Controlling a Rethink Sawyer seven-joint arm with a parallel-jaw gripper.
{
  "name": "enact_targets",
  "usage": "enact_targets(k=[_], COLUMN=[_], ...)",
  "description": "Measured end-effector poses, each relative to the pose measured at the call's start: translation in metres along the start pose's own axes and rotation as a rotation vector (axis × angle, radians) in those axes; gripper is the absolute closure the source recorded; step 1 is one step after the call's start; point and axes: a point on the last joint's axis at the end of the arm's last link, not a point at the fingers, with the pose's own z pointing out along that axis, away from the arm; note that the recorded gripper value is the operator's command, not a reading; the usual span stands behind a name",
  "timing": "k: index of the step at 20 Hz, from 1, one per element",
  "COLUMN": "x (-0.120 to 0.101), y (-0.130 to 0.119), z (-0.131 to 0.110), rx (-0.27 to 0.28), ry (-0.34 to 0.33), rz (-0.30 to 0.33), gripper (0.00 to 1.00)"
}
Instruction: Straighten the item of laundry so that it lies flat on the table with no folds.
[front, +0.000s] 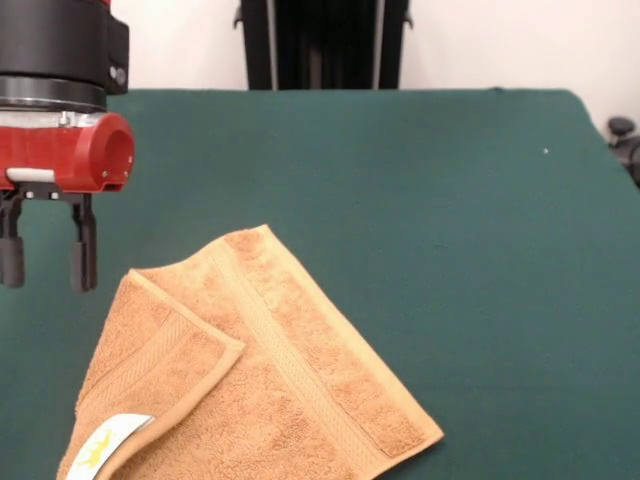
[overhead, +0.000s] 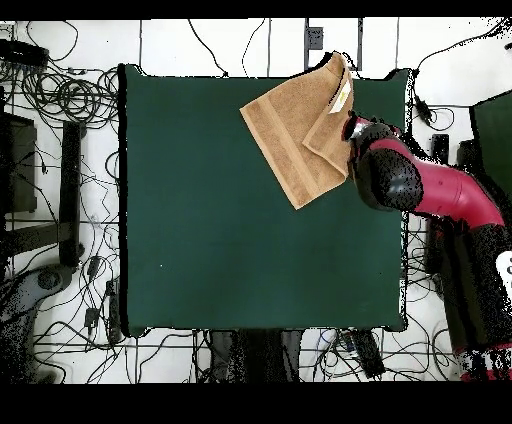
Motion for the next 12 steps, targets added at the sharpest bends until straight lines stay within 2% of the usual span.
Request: enact_targets(k=[12], x=[0.007], y=[0.027], z=[-0.003], rx=[-0.066], ry=[0.081], rz=[-0.002], gripper=[0.0])
